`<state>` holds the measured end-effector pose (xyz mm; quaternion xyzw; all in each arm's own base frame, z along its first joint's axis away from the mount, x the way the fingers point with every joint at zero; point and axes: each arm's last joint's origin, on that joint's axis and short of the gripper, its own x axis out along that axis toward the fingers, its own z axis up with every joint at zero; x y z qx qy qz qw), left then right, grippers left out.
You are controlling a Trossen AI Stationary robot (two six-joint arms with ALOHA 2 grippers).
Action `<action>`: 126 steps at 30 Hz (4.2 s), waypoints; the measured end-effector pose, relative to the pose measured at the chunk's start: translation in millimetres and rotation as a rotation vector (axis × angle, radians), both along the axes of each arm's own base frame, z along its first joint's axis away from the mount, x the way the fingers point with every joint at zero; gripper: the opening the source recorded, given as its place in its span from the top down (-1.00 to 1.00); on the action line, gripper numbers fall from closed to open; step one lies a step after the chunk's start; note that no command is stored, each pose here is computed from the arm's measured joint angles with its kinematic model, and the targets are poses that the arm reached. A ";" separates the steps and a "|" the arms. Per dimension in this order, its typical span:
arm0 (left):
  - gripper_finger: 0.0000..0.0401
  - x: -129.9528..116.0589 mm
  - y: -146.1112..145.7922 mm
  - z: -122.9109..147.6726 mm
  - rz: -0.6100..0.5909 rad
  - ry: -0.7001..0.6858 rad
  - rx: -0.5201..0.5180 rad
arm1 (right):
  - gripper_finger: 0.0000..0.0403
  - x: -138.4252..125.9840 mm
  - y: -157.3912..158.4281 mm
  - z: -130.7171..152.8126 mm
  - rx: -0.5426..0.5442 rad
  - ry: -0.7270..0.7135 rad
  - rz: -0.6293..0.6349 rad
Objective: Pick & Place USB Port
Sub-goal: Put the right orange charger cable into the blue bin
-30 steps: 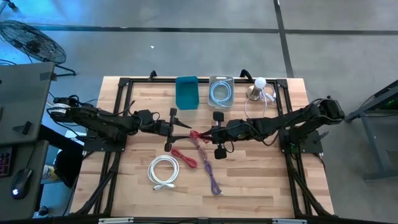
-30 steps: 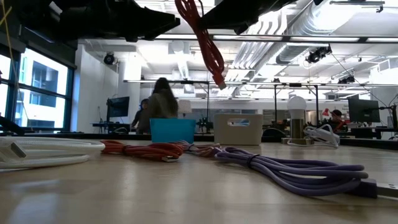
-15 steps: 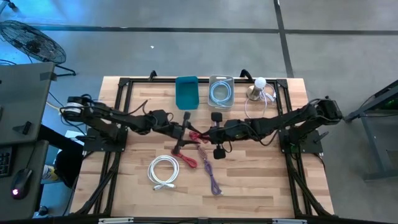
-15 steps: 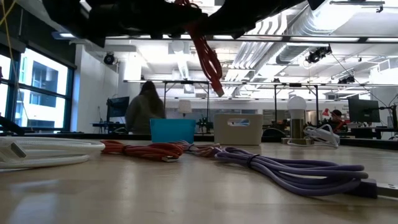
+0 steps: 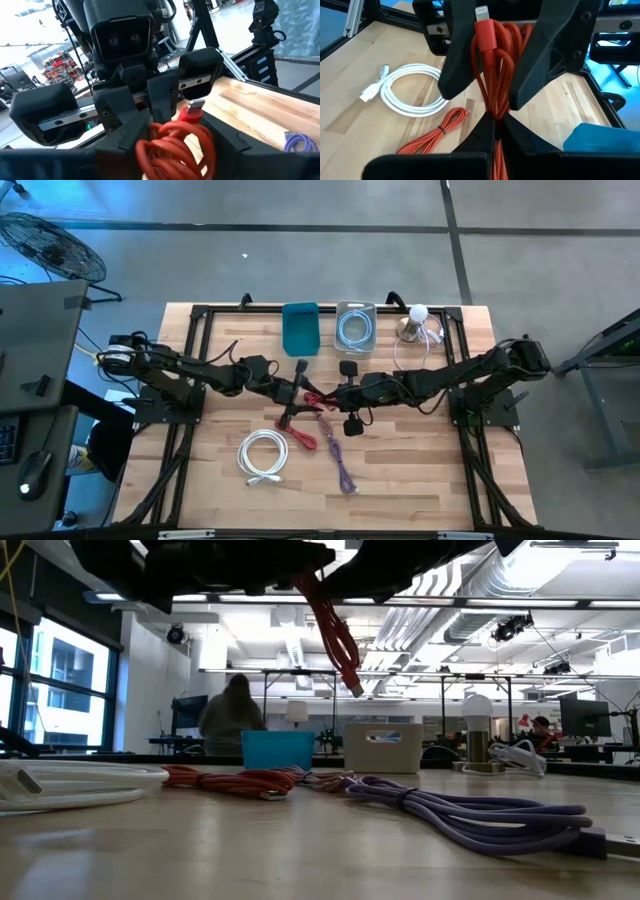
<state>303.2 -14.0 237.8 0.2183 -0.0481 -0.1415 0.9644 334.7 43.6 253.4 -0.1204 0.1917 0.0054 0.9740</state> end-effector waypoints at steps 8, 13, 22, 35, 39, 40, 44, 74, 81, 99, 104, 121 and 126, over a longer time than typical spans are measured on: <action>0.85 -0.2 -0.1 0.2 -0.001 -0.015 0.049 | 0.98 0.0 0.0 -0.1 0.000 0.001 0.001; 0.85 -0.2 0.0 -0.3 0.000 -0.009 0.050 | 0.98 -0.1 0.0 -0.2 0.000 0.002 0.000; 0.86 -0.3 -0.5 -0.5 -0.017 -0.010 0.058 | 0.86 -0.2 0.1 -0.4 -0.002 0.004 -0.003; 0.86 -0.3 -0.6 -2.1 -0.020 0.003 0.067 | 0.51 -0.8 -0.5 -1.4 0.016 0.015 -0.033; 0.86 -0.3 -0.5 -2.7 -0.017 0.009 0.068 | 0.35 -1.6 -1.4 -3.2 0.019 0.032 -0.065; 0.86 -0.3 -0.3 -3.1 -0.014 0.012 0.068 | 0.31 -2.1 -1.9 -4.2 0.012 0.043 -0.079; 0.86 -1.4 0.9 -3.5 0.028 0.025 0.096 | 0.16 -3.3 -4.2 -6.0 -0.025 0.060 -0.146; 0.87 -65.4 49.3 43.9 0.407 0.146 0.310 | 0.02 -6.9 -7.2 -9.2 -0.075 0.104 -0.228; 0.87 -72.9 82.4 43.0 0.511 0.172 0.296 | 0.02 -6.9 -6.8 -9.4 -0.066 0.107 -0.217; 0.87 -102.5 143.9 38.7 0.648 0.237 0.285 | 0.04 -6.9 -6.8 -9.4 -0.049 0.104 -0.224; 0.87 -106.5 148.8 37.7 0.589 0.232 0.258 | 0.04 -6.8 -6.6 -9.4 -0.044 0.103 -0.219; 0.82 -78.3 172.3 3.3 0.621 0.282 0.237 | 0.09 -5.9 -6.2 -8.0 -0.029 0.086 -0.210; 0.78 -79.0 174.1 2.0 0.673 0.305 0.261 | 0.09 -5.9 -6.2 -8.0 -0.027 0.087 -0.208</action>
